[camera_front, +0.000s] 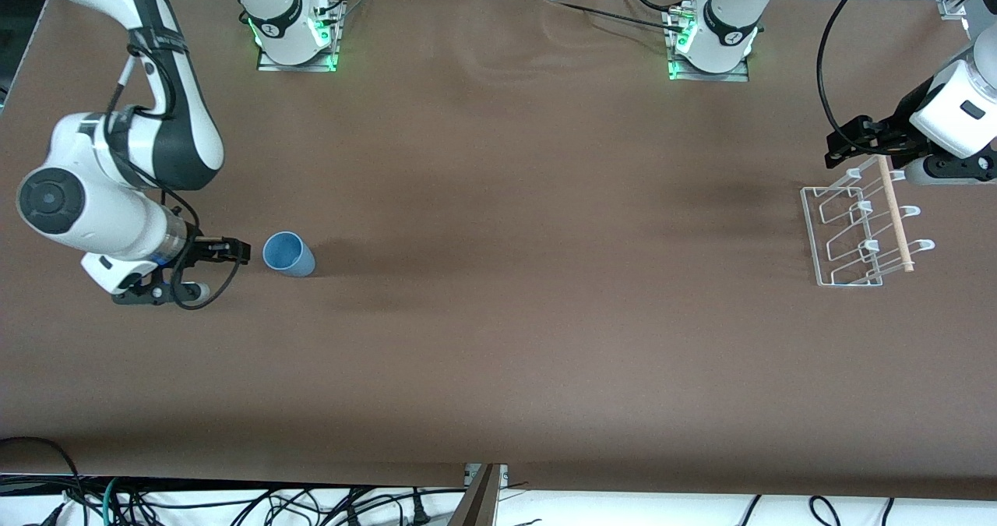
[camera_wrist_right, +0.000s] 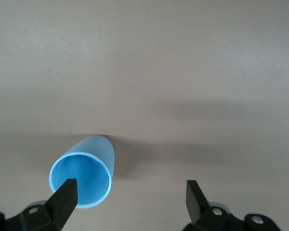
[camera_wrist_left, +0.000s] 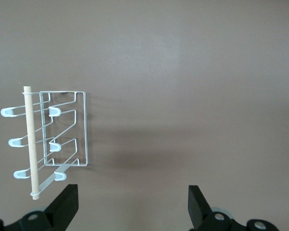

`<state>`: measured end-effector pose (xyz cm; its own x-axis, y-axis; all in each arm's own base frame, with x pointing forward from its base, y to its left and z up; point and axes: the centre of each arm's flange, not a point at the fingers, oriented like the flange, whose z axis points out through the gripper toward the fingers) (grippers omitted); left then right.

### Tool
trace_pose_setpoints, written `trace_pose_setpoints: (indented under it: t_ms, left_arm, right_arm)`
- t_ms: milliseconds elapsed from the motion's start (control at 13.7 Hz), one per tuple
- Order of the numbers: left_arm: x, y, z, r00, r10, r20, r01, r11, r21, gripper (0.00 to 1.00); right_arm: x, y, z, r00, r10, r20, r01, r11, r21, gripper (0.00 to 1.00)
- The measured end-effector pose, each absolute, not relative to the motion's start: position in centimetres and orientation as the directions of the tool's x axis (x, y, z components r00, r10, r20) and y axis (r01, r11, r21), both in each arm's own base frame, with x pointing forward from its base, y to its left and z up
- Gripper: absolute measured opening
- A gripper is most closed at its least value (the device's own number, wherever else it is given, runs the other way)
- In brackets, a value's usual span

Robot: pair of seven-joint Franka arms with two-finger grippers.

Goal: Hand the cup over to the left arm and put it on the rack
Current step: 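Grasp the blue cup with the right gripper and lift it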

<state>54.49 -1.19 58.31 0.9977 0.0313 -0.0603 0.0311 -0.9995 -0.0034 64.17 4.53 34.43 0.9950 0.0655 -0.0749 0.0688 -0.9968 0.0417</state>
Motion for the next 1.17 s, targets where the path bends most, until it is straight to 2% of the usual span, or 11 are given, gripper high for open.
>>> trace_pose_setpoints:
  t_ms: [729,1021,1167]
  left_arm:
    - [54.5,-1.2,58.3,0.998,0.031,-0.06,0.031,-1.0,-0.003,1.0]
    - [54.5,-1.2,58.3,0.998,0.031,-0.06,0.03,-1.0,-0.003,1.0]
    - [54.5,-1.2,58.3,0.998,0.031,-0.06,0.03,-1.0,-0.003,1.0]
  right_arm:
    - [60.8,5.8,27.7,0.994,0.062,-0.094,0.064,-0.998,0.014,1.0]
    - [60.4,5.8,26.4,0.995,0.06,-0.076,0.061,-0.998,0.015,1.0]
    - [60.5,5.8,25.4,0.996,0.054,-0.074,0.055,-0.998,0.012,0.96]
